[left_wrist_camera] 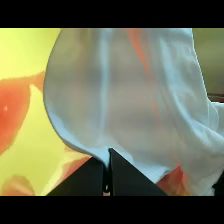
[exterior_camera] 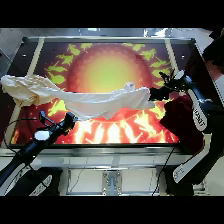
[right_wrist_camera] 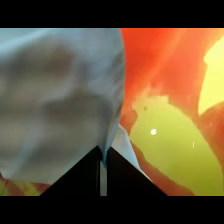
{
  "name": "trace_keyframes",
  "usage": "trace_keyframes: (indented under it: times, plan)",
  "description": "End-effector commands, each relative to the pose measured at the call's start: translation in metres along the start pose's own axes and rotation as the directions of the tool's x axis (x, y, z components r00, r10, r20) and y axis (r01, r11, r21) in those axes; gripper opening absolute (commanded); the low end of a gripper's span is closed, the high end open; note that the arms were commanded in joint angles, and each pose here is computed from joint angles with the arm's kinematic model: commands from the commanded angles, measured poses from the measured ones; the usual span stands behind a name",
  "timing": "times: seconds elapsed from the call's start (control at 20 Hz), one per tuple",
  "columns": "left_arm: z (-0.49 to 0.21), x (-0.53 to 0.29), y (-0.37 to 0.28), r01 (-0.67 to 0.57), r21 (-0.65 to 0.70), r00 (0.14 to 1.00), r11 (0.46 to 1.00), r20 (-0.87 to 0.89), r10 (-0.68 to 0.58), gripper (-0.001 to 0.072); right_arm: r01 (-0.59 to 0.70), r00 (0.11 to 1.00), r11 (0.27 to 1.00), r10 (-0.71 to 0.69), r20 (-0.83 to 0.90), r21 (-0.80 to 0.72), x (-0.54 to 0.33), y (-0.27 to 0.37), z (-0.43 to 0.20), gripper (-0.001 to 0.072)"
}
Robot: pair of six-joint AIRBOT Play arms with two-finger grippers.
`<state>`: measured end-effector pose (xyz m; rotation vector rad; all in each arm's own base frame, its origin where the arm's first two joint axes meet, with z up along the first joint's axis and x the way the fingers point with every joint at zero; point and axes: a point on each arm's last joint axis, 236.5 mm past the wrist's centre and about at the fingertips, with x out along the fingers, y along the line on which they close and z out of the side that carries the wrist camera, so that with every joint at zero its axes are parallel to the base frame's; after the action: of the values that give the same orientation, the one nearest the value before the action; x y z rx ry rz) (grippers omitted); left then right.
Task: Fold the shirts.
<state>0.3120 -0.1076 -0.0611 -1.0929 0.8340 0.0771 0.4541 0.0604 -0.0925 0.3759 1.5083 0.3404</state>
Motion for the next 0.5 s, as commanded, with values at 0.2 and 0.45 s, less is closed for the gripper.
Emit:
trace_keyframes:
  times: [0.2,0.45]
  plan:
    - [0.115,-0.093,-0.053,-0.154,0.542,0.977,0.826,0.209,0.045,0.0011,-0.071,0.995,0.975,0.083,0.047,-0.212,-0.109,0.082,-0.029,0.0010]
    - [0.217,-0.319,-0.143,-0.457,0.526,0.718,0.717,0.694,-0.051,0.0011,0.104,0.845,0.896,0.149,0.513,-0.432,-0.322,0.197,-0.100,0.0009]
